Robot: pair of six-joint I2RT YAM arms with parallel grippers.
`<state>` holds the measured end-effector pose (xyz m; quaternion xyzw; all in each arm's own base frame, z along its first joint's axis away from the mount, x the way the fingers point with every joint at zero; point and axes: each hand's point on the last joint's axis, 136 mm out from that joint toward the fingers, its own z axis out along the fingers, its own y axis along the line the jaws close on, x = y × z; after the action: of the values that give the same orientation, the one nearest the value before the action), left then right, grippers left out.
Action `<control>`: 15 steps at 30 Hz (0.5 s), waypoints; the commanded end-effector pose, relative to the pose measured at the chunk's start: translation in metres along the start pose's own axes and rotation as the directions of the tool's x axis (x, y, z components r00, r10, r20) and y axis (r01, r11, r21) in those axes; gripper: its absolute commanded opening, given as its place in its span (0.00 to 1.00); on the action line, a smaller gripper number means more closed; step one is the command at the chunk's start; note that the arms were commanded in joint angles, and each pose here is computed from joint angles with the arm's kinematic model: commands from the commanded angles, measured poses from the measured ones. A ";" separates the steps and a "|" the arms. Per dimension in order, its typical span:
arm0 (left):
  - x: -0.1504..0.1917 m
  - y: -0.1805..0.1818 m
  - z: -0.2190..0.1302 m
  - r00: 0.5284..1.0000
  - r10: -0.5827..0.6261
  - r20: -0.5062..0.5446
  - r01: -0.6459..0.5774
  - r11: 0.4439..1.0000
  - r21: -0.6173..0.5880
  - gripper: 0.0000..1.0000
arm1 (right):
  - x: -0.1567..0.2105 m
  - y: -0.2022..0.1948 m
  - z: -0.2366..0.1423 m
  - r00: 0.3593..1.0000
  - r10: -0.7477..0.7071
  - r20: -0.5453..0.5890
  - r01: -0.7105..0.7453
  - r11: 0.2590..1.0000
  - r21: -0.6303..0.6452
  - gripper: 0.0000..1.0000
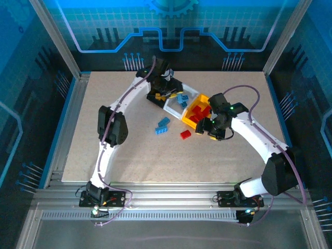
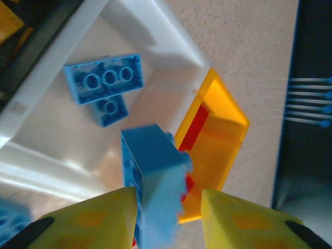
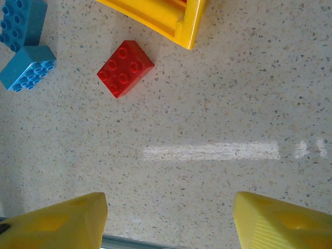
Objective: Sort the legos into containers by color
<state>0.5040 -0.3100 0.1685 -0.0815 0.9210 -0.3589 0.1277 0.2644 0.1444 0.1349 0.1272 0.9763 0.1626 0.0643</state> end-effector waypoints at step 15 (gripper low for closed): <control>0.039 0.039 -0.048 0.996 0.073 -0.052 -0.083 0.968 -0.238 0.70 | 0.019 0.006 0.011 0.999 -0.043 -0.031 0.043 0.999 -0.016 0.67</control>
<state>0.4883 -0.2952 0.1389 -0.0904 0.9417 -0.3101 0.0942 0.2556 0.1474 0.1283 0.1134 0.9782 0.1631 0.0608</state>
